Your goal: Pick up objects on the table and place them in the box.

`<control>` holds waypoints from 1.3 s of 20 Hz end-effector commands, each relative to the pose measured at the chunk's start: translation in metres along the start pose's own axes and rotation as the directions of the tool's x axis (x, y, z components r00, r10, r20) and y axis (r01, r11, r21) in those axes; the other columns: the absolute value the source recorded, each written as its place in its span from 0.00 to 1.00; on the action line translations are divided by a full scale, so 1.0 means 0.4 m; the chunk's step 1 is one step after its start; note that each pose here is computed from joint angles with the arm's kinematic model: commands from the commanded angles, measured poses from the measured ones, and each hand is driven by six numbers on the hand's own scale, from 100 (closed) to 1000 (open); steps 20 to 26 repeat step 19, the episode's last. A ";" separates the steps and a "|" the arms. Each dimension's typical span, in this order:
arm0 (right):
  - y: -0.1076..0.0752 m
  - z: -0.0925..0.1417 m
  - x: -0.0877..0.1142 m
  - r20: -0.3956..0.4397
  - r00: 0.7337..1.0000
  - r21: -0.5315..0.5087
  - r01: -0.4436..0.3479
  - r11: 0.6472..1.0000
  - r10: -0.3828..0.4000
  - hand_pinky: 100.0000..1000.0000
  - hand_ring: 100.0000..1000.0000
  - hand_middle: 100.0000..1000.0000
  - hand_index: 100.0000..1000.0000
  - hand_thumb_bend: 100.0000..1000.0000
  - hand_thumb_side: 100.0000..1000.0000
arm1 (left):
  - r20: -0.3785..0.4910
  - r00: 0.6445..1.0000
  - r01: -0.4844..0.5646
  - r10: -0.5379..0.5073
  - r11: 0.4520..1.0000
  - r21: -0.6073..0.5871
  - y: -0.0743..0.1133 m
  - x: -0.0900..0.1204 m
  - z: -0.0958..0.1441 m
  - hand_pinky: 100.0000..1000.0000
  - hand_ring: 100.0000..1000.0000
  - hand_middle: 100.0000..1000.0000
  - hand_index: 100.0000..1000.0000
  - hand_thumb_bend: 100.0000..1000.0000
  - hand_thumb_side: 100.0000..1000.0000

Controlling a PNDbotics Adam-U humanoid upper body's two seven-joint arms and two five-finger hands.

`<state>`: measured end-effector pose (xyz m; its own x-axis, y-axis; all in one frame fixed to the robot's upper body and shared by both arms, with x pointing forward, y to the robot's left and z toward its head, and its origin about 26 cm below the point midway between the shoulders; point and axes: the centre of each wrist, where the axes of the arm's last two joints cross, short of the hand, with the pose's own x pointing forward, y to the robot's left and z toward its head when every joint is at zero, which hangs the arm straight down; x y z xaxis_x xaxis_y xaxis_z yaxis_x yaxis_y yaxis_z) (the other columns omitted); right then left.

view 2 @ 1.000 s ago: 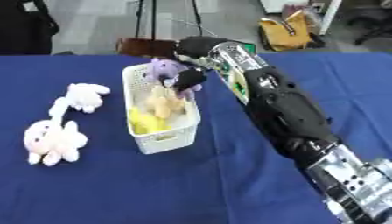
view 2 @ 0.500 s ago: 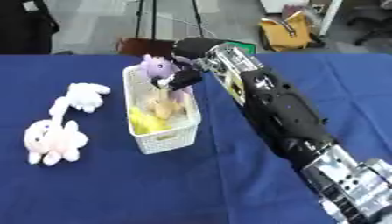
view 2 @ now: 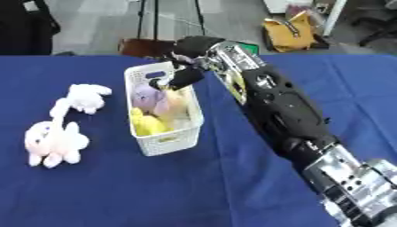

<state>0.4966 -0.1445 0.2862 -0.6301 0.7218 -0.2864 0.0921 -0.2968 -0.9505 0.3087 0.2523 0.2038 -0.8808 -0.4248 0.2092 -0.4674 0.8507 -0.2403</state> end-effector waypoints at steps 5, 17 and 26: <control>-0.061 0.011 -0.003 0.004 0.999 -0.026 -0.047 0.999 0.047 0.93 0.84 0.62 0.94 0.48 1.00 | 0.036 0.999 -0.027 0.026 1.000 0.016 -0.005 0.011 -0.017 0.48 0.48 0.69 0.72 0.00 0.47; -0.271 0.307 0.112 0.089 0.993 -0.673 -0.001 0.740 0.083 0.87 0.73 0.51 0.82 0.00 1.00 | 0.041 0.999 -0.007 0.006 1.000 0.025 0.003 0.008 -0.019 0.48 0.48 0.69 0.72 0.00 0.47; -0.292 0.378 0.148 0.115 0.991 -0.774 0.049 0.631 0.065 0.84 0.70 0.50 0.80 0.00 1.00 | 0.042 0.999 -0.006 0.005 1.000 0.028 0.003 0.007 -0.019 0.48 0.48 0.69 0.72 0.00 0.47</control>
